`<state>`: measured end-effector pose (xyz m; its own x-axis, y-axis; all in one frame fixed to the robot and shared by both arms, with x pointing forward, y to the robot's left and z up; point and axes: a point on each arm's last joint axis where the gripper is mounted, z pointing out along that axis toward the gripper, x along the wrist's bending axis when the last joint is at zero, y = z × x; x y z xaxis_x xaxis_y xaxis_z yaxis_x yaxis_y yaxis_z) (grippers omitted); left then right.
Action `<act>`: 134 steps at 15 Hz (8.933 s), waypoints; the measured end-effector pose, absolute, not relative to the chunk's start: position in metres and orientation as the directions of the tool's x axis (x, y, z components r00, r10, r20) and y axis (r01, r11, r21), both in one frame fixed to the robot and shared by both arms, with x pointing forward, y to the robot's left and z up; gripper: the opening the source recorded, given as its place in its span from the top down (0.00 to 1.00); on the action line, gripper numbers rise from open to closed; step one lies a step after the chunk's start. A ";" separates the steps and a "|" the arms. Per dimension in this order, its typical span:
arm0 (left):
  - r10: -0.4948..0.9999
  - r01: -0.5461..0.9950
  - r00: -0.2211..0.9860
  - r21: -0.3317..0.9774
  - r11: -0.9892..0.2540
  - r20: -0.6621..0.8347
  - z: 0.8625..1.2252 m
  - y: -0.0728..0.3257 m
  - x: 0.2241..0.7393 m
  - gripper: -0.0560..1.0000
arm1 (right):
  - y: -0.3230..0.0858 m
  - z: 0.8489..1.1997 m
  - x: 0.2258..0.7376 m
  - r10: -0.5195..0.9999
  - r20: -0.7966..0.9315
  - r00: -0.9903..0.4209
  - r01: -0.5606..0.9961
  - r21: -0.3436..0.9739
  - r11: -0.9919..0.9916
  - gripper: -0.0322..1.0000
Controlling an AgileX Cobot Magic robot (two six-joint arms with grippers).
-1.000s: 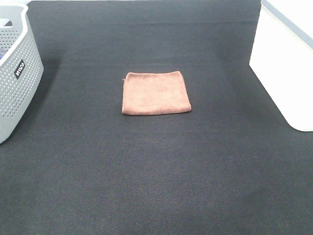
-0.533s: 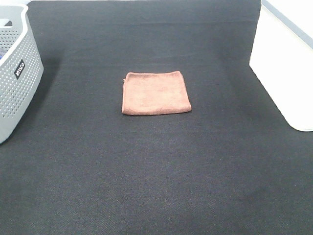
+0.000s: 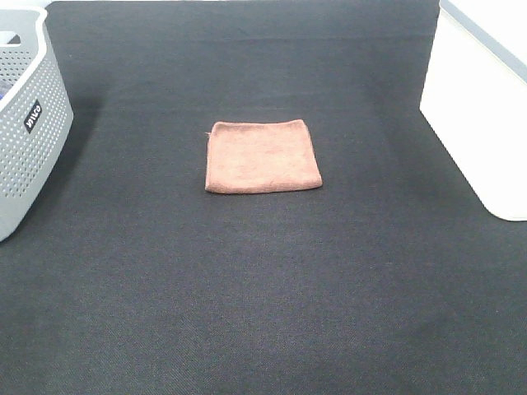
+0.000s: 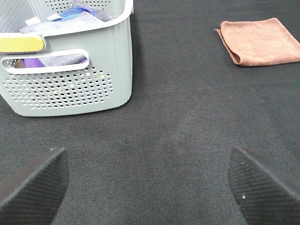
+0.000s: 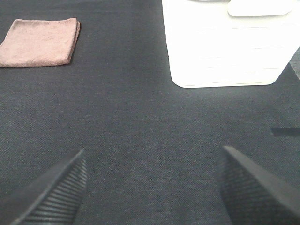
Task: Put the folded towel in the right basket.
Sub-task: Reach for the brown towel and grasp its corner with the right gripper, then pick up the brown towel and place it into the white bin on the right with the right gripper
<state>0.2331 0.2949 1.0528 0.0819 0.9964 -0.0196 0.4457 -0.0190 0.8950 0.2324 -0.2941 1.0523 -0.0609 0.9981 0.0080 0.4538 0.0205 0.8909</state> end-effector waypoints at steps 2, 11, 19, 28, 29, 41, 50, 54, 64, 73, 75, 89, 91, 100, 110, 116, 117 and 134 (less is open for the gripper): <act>0.996 0.446 0.082 0.895 -0.019 -0.020 1.053 0.295 0.233 0.12 | -0.294 1.052 0.232 0.998 0.008 -0.061 0.454 0.891 0.021 0.26; 0.996 0.446 0.082 0.895 -0.019 -0.020 1.053 0.295 0.233 0.12 | -0.294 1.052 0.232 0.998 0.008 -0.061 0.454 0.891 0.021 0.26; 0.996 0.446 0.082 0.895 -0.019 -0.020 1.053 0.295 0.233 0.12 | -0.294 1.052 0.232 0.998 0.008 -0.061 0.454 0.891 0.021 0.26; 0.996 0.446 0.082 0.895 -0.019 -0.020 1.053 0.295 0.233 0.12 | -0.294 1.052 0.232 0.998 0.008 -0.061 0.454 0.891 0.021 0.26; 0.996 0.446 0.082 0.895 -0.019 -0.020 1.053 0.295 0.233 0.12 | -0.294 1.052 0.232 0.998 0.008 -0.061 0.454 0.891 0.021 0.26; 0.996 0.446 0.082 0.895 -0.019 -0.020 1.053 0.295 0.233 0.12 | -0.291 1.122 0.333 0.996 0.068 -0.059 0.469 0.882 -0.033 0.26; 0.996 0.446 0.082 0.895 -0.019 -0.020 1.053 0.295 0.233 0.12 | -0.270 1.151 0.532 0.962 0.182 -0.204 0.723 0.690 0.022 0.26; 0.996 0.446 0.082 0.895 -0.019 -0.020 1.053 0.295 0.233 0.12 | -0.231 1.123 0.578 0.928 0.190 -0.322 0.763 0.632 0.135 0.26; 0.996 0.446 0.082 0.895 -0.019 -0.020 1.053 0.295 0.233 0.12 | -0.162 0.993 0.686 0.856 0.412 -0.312 0.917 0.368 0.157 0.26; 0.996 0.446 0.082 0.895 -0.019 -0.020 1.053 0.295 0.233 0.12 | -0.141 0.903 0.738 0.803 0.540 -0.251 0.963 0.226 0.149 0.26; 0.996 0.446 0.082 0.895 -0.019 -0.020 1.053 0.295 0.233 0.12 | -0.140 0.890 0.744 0.804 0.540 -0.249 0.963 0.225 0.147 0.26; 0.996 0.446 0.082 0.895 -0.019 -0.020 1.053 0.295 0.233 0.12 | -0.129 0.866 0.744 0.794 0.546 -0.267 0.961 0.217 0.174 0.95; 0.996 0.446 0.082 0.895 -0.019 -0.020 1.053 0.295 0.233 0.12 | -0.128 0.876 0.745 0.783 0.551 -0.289 0.955 0.220 0.198 0.95; 0.996 0.446 0.082 0.895 -0.019 -0.020 1.053 0.295 0.233 0.12 | -0.135 1.026 0.730 0.778 0.444 -0.445 0.859 0.458 0.229 0.95; 0.996 0.446 0.082 0.895 -0.019 -0.020 1.053 0.295 0.233 0.12 | -0.238 1.203 0.670 0.911 0.206 -0.357 0.671 0.735 0.097 0.95; 0.996 0.446 0.082 0.895 -0.019 -0.020 1.053 0.295 0.233 0.12 | -0.371 1.210 0.663 0.980 0.190 -0.062 0.659 0.745 -0.103 0.95; 0.996 0.446 0.082 0.895 -0.019 -0.020 1.053 0.295 0.233 0.12 | -0.383 1.206 0.663 0.981 0.193 -0.033 0.663 0.739 -0.123 0.95; 0.996 0.446 0.082 0.895 -0.019 -0.020 1.053 0.295 0.233 0.12 | -0.377 1.167 0.682 0.954 0.299 0.015 0.742 0.637 -0.211 0.20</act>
